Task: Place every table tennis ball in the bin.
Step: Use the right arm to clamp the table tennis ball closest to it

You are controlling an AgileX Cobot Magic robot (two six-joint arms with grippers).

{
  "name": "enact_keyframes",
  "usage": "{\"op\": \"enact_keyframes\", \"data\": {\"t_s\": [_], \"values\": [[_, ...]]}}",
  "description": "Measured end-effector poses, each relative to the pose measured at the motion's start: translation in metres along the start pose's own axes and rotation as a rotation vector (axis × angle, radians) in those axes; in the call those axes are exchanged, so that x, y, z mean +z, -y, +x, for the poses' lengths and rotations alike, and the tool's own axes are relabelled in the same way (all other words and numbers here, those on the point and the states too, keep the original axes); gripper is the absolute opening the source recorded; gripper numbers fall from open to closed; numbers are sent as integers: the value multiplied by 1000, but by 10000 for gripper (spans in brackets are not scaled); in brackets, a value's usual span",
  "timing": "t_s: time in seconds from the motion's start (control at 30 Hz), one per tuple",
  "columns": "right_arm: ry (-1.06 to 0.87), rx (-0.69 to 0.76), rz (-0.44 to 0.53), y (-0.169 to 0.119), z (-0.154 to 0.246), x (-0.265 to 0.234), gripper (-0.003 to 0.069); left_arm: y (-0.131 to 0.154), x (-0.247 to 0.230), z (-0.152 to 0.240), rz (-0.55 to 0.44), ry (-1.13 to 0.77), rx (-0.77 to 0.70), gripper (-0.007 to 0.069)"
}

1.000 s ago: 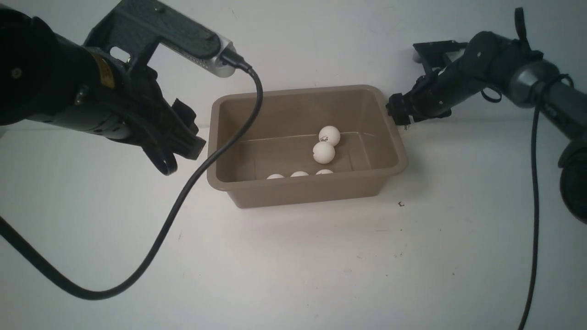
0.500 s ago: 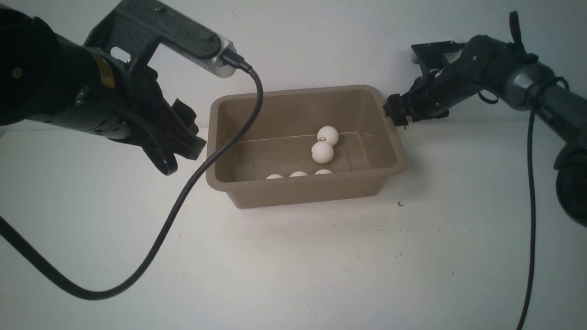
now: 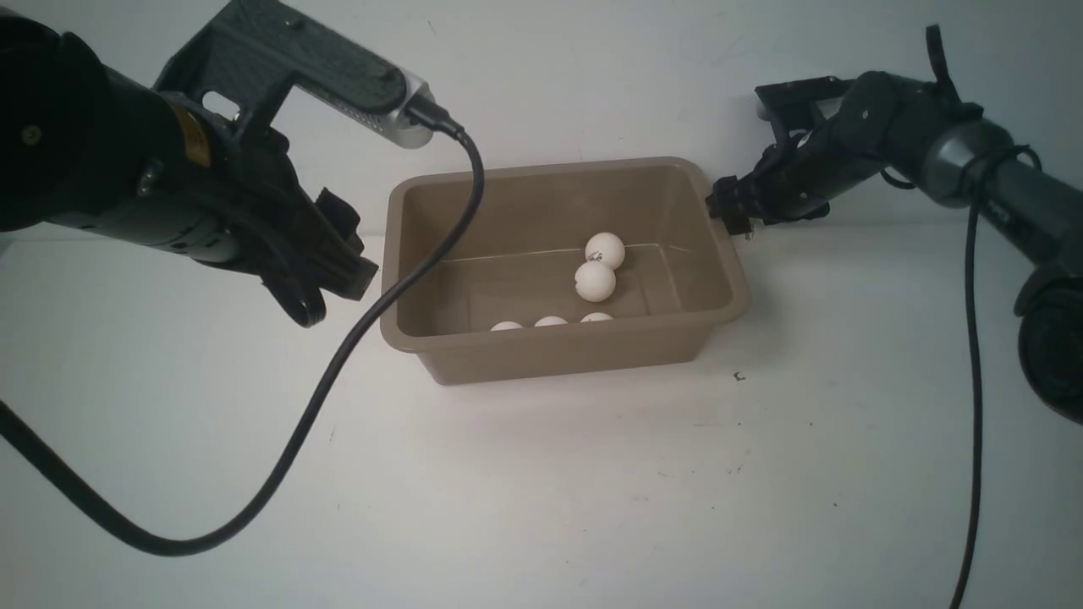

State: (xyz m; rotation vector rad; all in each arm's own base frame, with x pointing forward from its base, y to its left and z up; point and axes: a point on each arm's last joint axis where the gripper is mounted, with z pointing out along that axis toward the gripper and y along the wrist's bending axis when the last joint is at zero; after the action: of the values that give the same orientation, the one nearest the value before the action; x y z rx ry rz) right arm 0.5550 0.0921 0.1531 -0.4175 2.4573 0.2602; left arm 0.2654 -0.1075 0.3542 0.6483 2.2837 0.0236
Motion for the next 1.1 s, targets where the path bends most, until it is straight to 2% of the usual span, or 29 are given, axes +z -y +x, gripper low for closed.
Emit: {"op": "enact_keyframes", "data": {"t_s": [0.47,1.1], "values": [[-33,13,-85,18,5,-10,547,0,0,0,0,1,0,415],[-39,11,-80,22,6,-11,547,0,0,0,0,3,0,415]]}}
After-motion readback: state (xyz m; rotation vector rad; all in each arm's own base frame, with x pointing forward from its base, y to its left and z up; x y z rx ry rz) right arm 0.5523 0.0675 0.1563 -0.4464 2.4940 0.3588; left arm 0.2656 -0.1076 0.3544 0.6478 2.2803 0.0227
